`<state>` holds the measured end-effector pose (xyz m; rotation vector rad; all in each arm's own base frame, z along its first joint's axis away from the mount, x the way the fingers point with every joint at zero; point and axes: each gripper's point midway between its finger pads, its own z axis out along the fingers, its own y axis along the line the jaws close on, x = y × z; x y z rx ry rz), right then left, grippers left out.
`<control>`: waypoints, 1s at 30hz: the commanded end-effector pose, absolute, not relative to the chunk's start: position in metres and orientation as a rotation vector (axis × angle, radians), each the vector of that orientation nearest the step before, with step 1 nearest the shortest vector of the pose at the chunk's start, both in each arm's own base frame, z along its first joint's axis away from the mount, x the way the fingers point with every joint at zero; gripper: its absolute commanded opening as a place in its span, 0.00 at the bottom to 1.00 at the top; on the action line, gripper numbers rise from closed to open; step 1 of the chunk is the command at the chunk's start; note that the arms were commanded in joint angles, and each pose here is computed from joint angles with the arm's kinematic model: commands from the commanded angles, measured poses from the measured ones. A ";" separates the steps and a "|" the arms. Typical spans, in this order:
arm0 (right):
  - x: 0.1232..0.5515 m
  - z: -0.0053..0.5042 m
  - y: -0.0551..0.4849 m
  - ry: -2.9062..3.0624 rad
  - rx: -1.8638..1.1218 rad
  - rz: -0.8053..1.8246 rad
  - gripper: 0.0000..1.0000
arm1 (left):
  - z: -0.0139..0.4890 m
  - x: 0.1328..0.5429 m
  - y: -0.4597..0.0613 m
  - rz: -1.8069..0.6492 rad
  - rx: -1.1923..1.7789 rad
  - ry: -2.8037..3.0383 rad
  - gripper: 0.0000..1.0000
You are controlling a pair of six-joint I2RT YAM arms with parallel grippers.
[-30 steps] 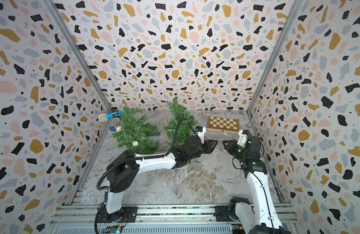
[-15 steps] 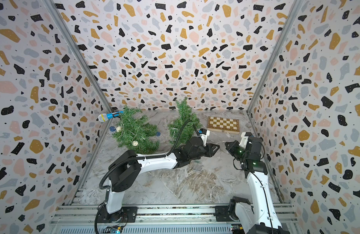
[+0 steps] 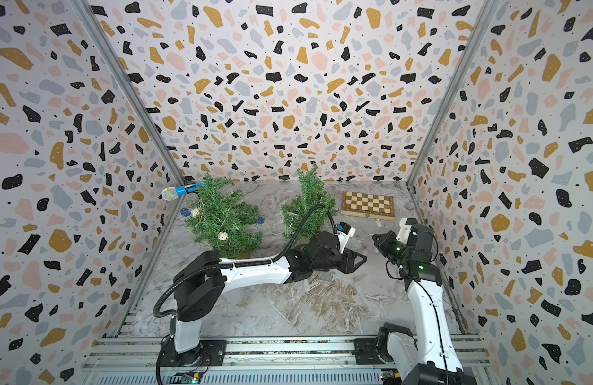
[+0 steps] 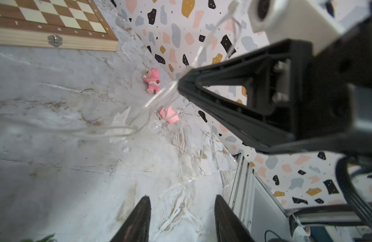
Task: Wrap string light around the christmas tree
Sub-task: Wrap the light string around the Christmas tree.
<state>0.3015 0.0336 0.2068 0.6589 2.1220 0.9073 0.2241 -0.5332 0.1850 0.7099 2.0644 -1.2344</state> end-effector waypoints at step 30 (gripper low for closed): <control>0.282 0.251 0.066 2.066 0.525 1.118 0.00 | 0.164 0.254 -0.555 -0.698 1.038 1.665 0.64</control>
